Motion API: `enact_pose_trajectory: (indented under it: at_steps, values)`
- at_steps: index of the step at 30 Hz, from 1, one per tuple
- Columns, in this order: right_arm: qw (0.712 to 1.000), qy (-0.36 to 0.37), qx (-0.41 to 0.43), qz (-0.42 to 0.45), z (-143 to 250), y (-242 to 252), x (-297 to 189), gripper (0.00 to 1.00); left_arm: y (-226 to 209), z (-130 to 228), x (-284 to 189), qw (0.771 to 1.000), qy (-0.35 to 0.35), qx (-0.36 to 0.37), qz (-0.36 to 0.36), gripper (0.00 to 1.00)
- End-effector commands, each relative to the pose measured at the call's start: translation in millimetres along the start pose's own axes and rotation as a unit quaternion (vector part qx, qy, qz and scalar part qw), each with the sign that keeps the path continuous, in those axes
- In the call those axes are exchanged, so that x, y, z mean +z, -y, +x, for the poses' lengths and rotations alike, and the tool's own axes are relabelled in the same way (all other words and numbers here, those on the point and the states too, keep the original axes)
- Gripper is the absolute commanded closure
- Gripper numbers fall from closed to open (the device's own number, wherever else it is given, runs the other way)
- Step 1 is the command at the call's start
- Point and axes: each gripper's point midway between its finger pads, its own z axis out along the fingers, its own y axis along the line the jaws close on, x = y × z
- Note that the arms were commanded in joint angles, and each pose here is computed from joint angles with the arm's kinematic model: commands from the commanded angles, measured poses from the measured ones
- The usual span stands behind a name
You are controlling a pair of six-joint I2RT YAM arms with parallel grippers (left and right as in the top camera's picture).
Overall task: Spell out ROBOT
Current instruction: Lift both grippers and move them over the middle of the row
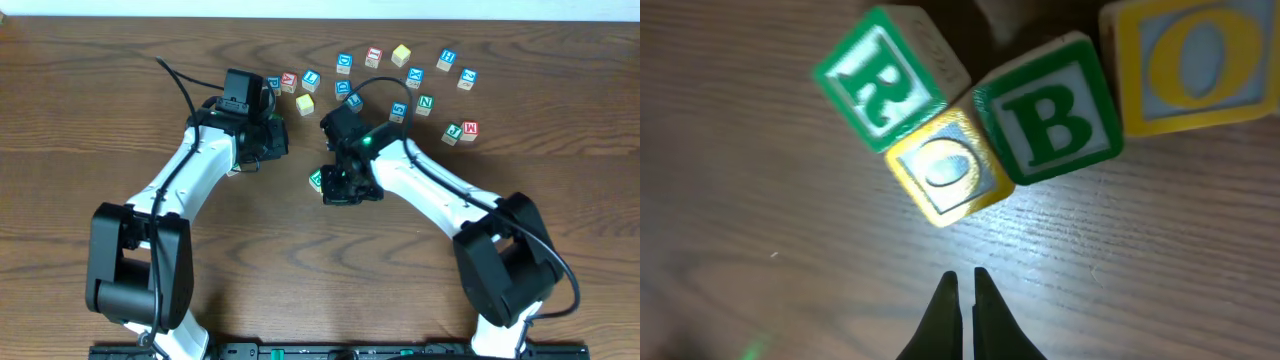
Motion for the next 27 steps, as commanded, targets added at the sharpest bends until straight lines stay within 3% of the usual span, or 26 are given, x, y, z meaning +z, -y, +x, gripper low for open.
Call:
enact_pose_trajectory:
  at_steps: [1,6,27]
  values:
    - [0.999,0.001,0.037,0.031,0,12,10,0.99,5,0,3,1.0,-0.006,0.022,0.02,0.93]
    - [0.998,0.011,0.045,0.049,-1,15,12,0.99,20,3,8,0.997,-0.017,0.035,0.064,0.93]
    - [0.998,0.049,0.038,0.032,-20,4,17,0.99,30,14,39,0.996,-0.034,0.05,0.072,0.93]
